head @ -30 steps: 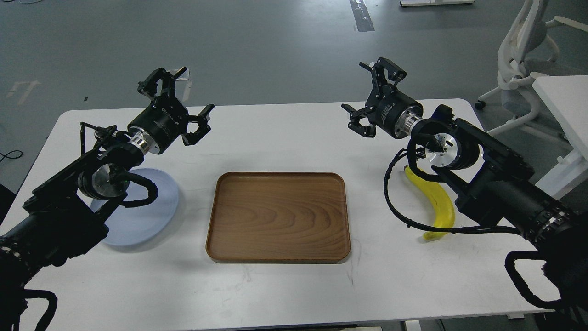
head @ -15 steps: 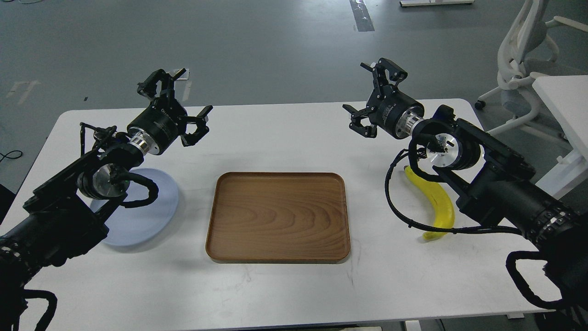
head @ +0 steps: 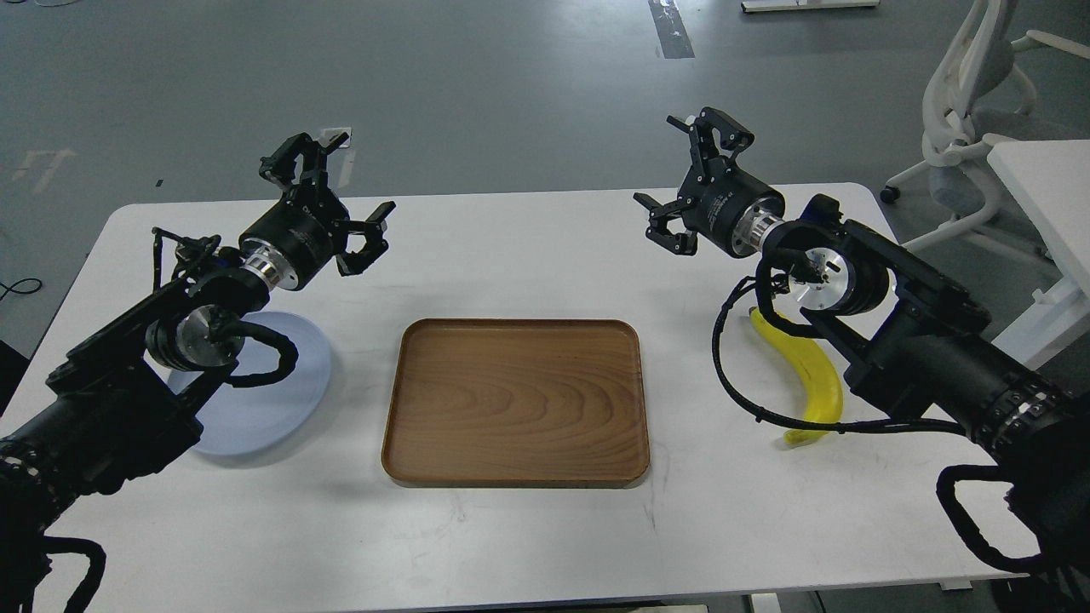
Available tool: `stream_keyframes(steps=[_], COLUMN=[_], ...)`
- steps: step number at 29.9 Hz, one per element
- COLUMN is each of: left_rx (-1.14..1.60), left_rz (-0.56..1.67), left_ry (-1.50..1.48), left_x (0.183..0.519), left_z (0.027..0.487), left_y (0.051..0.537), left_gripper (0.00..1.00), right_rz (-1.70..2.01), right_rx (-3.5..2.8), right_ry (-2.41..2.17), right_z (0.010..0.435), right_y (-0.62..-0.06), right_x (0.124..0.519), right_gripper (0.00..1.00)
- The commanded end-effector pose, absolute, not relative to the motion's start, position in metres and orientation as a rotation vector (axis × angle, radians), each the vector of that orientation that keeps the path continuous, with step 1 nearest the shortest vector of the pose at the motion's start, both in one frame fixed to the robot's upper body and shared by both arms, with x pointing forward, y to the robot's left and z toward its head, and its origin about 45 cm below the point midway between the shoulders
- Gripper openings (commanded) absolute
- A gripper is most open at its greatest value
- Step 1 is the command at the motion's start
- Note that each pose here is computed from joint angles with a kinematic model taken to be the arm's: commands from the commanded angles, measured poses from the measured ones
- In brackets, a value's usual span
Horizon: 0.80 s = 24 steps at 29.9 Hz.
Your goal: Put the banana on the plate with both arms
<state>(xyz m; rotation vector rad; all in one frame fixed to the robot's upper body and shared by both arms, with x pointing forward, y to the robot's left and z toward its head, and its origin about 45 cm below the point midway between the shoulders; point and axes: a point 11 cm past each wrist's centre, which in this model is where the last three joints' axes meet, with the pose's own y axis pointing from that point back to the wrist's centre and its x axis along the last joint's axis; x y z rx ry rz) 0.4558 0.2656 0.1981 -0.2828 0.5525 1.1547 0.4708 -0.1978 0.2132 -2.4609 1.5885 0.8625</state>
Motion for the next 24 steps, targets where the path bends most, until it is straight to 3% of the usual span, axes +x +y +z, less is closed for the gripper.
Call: stream_keyframes(steps=[1, 10, 15, 21, 24], left_rx=[-0.284, -0.282, -0.174, 0.267, 0.459], left_rz=[1.152, 1.150, 1.167, 1.216, 1.080], left_ry=[0.553, 0.514, 0.309, -0.407, -0.673], left_x=[0.456, 0.457, 0.459, 0.454, 0.432], left_z=[0.198, 0.203, 0.208, 0.234, 0.228], left_y=[0.264, 0.263, 0.265, 0.269, 0.277], left_gripper=[0.98, 0.98, 0.98, 0.98, 0.98], right_rz=[0.863, 0.857, 0.859, 0.862, 0.865], right_rx=[-2.461, -2.463, -2.463, -2.464, -2.478], right_ry=[1.588, 1.586, 1.584, 1.592, 1.603], right_z=[0.213, 0.214, 0.214, 0.211, 0.206], right_y=[-0.197, -0.197, -0.196, -0.198, -0.199], right_x=[0.471, 0.471, 0.471, 0.470, 0.467], right_gripper=[1.00, 1.00, 1.00, 1.00, 1.00])
